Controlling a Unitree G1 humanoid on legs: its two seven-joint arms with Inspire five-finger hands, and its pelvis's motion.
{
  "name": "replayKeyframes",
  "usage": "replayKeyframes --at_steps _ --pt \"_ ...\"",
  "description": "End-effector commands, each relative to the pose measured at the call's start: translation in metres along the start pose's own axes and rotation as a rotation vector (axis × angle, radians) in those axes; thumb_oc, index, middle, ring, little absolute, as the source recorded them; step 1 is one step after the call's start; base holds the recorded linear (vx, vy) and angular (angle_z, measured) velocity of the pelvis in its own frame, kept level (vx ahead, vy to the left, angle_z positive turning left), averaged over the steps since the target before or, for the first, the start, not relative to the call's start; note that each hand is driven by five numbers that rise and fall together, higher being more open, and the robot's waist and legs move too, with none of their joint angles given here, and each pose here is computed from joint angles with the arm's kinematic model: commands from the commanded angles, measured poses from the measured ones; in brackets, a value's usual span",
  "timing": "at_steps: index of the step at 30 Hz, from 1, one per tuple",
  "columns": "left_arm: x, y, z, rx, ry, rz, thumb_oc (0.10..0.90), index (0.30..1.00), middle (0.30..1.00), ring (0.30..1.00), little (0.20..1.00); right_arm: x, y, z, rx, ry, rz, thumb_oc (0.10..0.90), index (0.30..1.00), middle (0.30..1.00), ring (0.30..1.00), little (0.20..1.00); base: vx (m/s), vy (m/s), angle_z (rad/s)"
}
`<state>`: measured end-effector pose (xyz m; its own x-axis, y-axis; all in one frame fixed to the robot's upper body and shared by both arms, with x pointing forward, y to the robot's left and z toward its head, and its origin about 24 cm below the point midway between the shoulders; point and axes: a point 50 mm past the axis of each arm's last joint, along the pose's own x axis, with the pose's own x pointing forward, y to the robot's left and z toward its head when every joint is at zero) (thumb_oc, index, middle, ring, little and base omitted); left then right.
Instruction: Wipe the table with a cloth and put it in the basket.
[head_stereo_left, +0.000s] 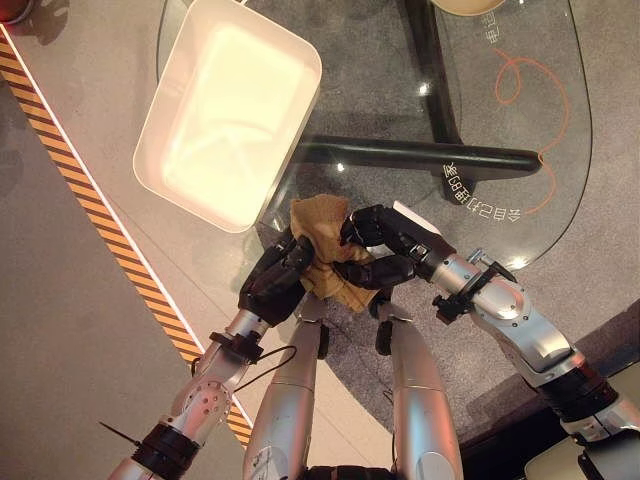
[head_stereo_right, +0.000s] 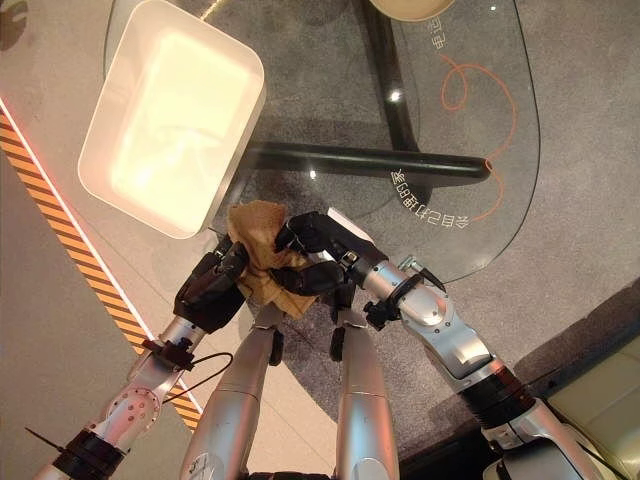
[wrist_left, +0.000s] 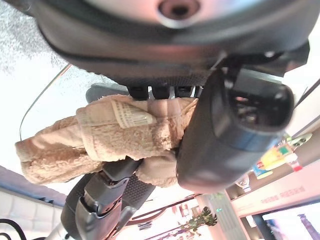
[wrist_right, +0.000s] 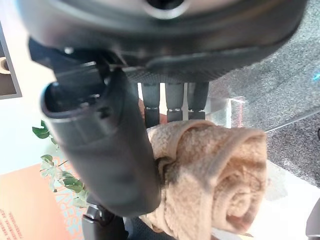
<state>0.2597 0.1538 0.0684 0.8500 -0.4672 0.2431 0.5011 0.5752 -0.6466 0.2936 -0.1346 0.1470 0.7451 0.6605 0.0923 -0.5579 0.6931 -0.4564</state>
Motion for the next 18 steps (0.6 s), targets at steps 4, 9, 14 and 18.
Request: replayKeyframes --at_steps 4,9,14,18 --pt "0.020 -0.069 0.005 0.066 -0.015 -0.440 0.800 0.900 0.900 0.900 0.900 0.016 0.051 0.051 0.127 -0.318 0.268 0.100 0.300 0.300 0.300 0.200 0.00 0.000 0.00" --pt "0.021 -0.072 0.004 0.077 0.005 -0.486 0.800 0.900 0.900 0.900 0.900 0.017 0.054 0.051 0.143 -0.314 0.289 0.100 0.300 0.300 0.300 0.200 0.00 0.000 0.00" --pt "0.022 -0.071 0.005 0.066 -0.014 -0.474 0.800 0.900 0.900 0.900 0.900 0.017 0.058 0.051 0.148 -0.318 0.326 0.100 0.300 0.300 0.300 0.200 0.00 0.000 0.00" --pt "0.023 -0.072 0.005 0.093 -0.021 -0.476 0.800 0.900 0.900 0.900 0.900 0.018 0.063 0.052 0.137 -0.311 0.383 0.100 0.300 0.300 0.300 0.200 0.00 0.000 0.00"
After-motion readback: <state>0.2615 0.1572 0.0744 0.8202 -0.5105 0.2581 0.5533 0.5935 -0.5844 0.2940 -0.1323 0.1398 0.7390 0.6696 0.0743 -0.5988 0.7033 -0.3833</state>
